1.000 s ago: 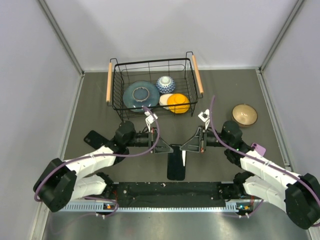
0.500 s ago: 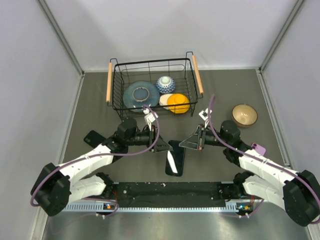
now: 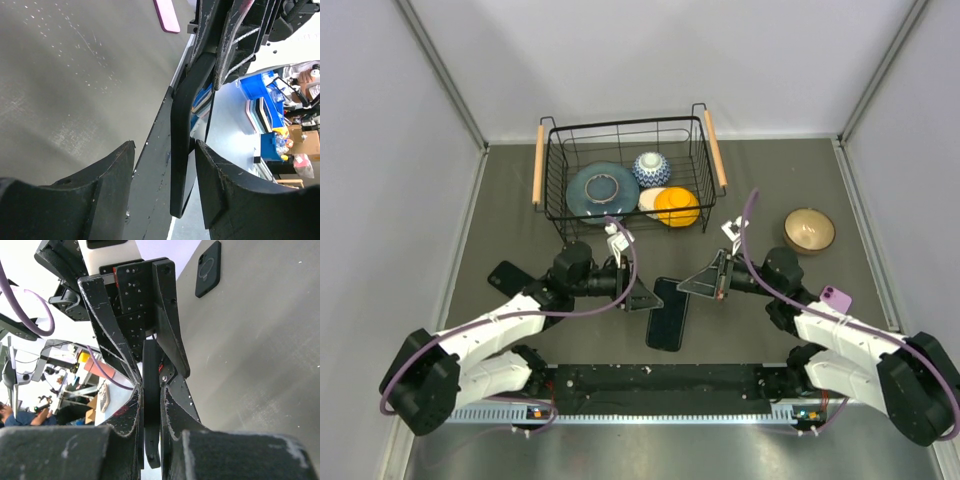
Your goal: Put the phone into the phone case
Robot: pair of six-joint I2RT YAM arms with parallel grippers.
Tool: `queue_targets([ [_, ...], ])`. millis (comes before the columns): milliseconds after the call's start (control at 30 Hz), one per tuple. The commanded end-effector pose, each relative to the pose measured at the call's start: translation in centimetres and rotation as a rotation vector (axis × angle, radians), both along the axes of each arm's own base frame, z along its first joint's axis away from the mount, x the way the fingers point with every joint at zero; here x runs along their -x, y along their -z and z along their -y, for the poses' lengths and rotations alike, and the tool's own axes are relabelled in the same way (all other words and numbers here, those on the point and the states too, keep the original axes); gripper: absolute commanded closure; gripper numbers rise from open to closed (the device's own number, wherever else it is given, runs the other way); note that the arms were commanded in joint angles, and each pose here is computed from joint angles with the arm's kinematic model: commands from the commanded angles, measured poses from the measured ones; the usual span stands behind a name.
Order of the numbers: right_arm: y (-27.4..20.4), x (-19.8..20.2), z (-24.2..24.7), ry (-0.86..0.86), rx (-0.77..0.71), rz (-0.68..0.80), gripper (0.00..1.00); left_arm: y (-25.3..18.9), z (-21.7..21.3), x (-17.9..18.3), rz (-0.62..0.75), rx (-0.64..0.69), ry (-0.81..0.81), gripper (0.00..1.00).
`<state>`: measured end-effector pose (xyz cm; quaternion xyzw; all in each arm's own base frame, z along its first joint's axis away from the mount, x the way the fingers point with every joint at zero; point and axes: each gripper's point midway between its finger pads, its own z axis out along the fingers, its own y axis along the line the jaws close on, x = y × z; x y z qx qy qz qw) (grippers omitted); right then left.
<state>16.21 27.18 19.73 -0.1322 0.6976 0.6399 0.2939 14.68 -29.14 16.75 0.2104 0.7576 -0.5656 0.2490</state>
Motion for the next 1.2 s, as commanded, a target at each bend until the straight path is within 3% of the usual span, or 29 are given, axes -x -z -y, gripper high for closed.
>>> queue_targets([
  [0,-4.2,0.4,-0.1,-0.026,-0.125,0.098,1.0,-0.9,0.3,0.2,0.034,0.054,0.026,0.49],
  [33,-4.1,0.3,-0.1,-0.023,-0.122,0.101,1.0,-1.0,0.3,0.2,0.031,0.059,0.026,0.66],
  [100,-3.9,0.1,0.0,-0.001,-0.107,0.094,0.89,-1.3,0.4,0.3,0.033,0.066,0.029,0.81],
  [133,-3.7,0.0,0.1,0.01,-0.1,0.091,0.77,-1.4,0.4,0.3,0.029,0.07,0.029,0.89],
  [233,-3.5,-0.3,0.3,0.044,-0.083,0.09,0.61,-1.7,0.5,0.4,0.019,0.084,0.031,0.99],
  [300,-3.1,-0.6,0.5,0.066,-0.065,0.079,0.61,-1.5,0.5,0.3,0.008,0.08,0.027,1.0],
  [533,-2.2,-1.3,0.5,0.106,0.028,0.133,0.99,-0.8,0.8,-0.3,-0.028,0.053,0.011,1.0],
  [733,-2.2,-1.6,0.7,0.131,0.105,0.2,1.0,-0.1,0.9,-0.8,-0.065,0.006,-0.006,1.0],
  [767,-2.2,-1.7,0.7,0.136,0.105,0.203,0.99,-0.2,0.9,-0.8,-0.065,0.007,-0.004,1.0],
  [867,-2.4,-1.5,0.8,0.137,0.084,0.187,0.71,-0.4,0.9,-0.6,-0.067,0.019,-0.003,1.0],
  [900,-2.0,-1.3,0.8,0.133,0.078,0.174,0.58,-0.9,0.9,-0.4,-0.066,0.04,0.001,1.0],
  [1000,-1.9,-0.4,0.6,0.105,0.022,0.155,0.48,-1.7,0.8,-0.3,-0.069,0.081,-0.008,1.0],
  [1167,-0.6,0.7,0.6,0.063,-0.023,0.089,0.44,-2.9,0.6,-0.6,-0.077,0.137,-0.045,1.0],
])
